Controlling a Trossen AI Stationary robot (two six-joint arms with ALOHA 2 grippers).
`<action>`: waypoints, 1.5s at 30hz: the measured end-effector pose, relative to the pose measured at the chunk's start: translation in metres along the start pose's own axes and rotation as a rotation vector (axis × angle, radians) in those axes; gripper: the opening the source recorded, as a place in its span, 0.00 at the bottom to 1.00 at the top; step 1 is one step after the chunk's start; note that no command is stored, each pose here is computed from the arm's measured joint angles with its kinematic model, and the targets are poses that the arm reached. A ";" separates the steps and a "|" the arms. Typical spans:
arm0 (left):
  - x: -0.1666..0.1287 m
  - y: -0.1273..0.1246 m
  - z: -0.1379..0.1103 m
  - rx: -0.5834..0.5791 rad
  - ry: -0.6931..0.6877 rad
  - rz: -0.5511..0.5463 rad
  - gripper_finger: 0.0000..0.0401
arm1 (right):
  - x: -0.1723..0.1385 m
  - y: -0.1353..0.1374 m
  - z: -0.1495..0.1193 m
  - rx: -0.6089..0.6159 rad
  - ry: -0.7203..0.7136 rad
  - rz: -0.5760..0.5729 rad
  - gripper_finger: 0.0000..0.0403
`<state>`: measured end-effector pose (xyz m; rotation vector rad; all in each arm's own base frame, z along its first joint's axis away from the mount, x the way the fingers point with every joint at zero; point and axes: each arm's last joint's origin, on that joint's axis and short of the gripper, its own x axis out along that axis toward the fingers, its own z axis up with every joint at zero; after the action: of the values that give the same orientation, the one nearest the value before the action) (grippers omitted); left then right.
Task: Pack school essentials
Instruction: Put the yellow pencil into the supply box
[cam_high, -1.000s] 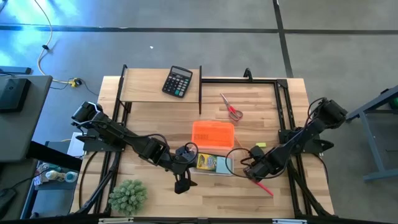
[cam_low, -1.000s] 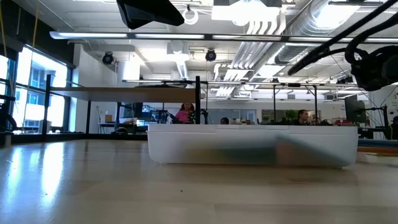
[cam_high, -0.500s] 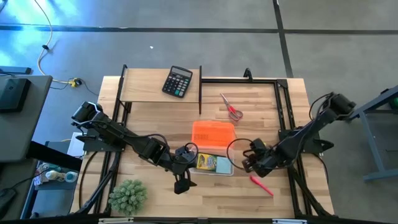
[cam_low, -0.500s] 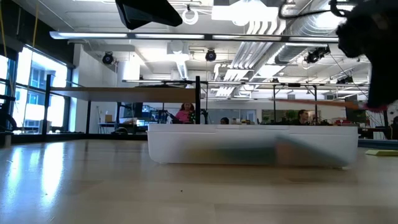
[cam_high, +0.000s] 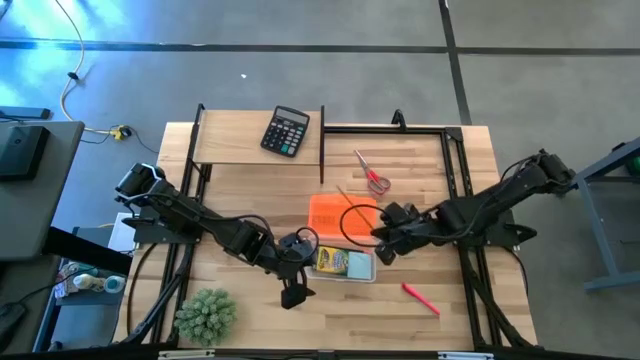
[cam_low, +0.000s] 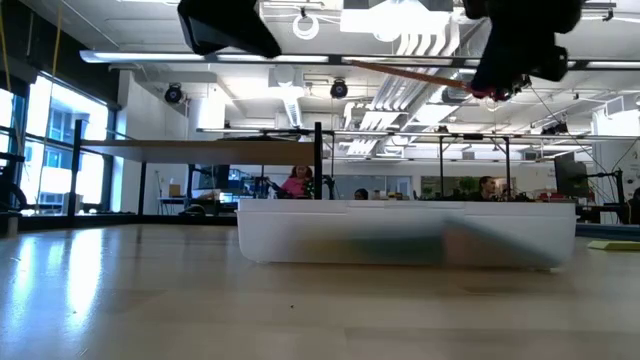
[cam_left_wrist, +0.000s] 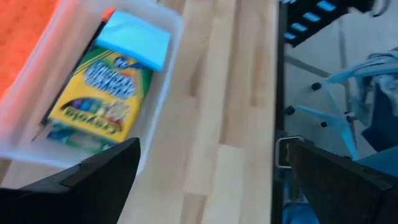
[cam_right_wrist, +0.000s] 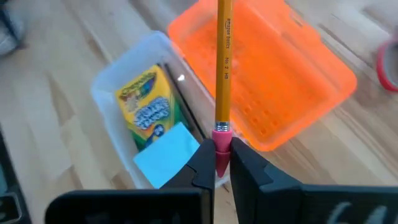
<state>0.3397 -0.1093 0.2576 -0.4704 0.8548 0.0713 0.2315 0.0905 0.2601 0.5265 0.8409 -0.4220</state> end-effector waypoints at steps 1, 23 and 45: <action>0.000 0.002 0.000 -0.011 0.008 0.011 0.98 | 0.000 0.000 0.003 -0.021 0.009 0.011 0.03; -0.004 0.027 -0.018 -0.234 0.210 0.252 0.98 | 0.075 0.015 0.002 -0.344 0.358 -0.029 0.03; -0.004 0.027 -0.018 -0.277 0.203 0.256 0.98 | 0.106 0.014 -0.007 -0.516 0.450 -0.016 0.05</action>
<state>0.3174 -0.0925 0.2408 -0.6329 1.1087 0.3861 0.2986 0.0910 0.1761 0.1301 1.3375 -0.0846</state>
